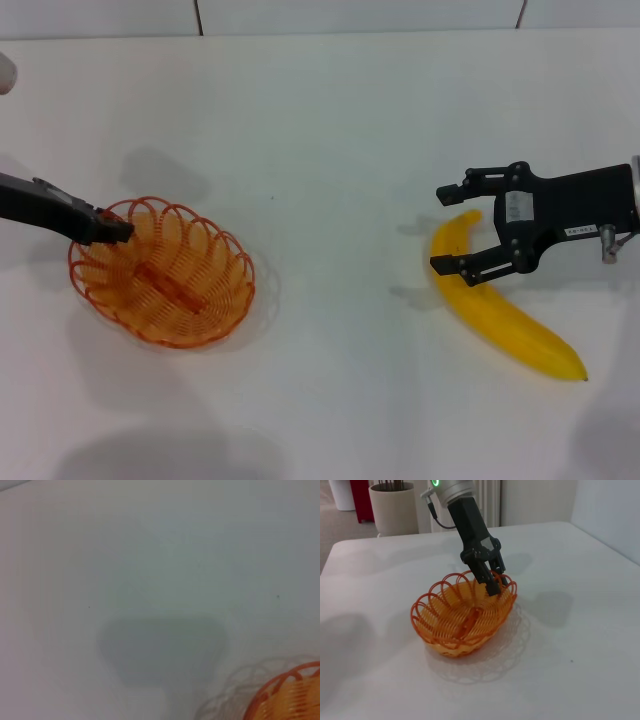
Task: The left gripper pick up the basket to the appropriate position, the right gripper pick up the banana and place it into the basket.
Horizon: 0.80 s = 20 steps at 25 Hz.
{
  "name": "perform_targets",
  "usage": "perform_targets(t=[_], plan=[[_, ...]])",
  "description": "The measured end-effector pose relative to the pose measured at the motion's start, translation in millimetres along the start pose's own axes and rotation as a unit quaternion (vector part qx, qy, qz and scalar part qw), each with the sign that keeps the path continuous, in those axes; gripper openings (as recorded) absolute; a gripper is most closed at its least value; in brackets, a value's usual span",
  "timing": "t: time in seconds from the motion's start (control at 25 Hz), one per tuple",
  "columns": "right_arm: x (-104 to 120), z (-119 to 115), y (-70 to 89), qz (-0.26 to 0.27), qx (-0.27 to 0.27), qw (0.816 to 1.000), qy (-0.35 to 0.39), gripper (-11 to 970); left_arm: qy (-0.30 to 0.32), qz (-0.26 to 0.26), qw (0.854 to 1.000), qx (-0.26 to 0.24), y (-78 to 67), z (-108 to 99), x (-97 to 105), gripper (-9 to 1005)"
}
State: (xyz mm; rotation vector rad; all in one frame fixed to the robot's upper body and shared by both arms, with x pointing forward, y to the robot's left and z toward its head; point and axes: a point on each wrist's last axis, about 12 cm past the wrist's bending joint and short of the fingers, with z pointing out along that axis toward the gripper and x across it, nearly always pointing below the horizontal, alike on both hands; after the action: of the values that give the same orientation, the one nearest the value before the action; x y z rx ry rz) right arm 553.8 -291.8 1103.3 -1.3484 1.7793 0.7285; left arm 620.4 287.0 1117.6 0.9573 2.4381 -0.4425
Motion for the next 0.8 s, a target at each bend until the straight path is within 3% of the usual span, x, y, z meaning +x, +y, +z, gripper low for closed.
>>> perform_targets(t=[0.24,0.48,0.8], plan=[[0,0,0.0,0.001,0.0,1.0,0.0,905,0.0,0.014,1.0,-0.002,0.9,-1,1,324],[0,0,0.1,0.005,0.001,1.0,0.0,905,0.003,0.02,1.0,0.0,-0.4,-1,0,121],[2,-1,0.9,0.007,0.002,1.0,0.001,904,-0.028,0.044,0.999,0.015,-11.0,-24,-12,73]])
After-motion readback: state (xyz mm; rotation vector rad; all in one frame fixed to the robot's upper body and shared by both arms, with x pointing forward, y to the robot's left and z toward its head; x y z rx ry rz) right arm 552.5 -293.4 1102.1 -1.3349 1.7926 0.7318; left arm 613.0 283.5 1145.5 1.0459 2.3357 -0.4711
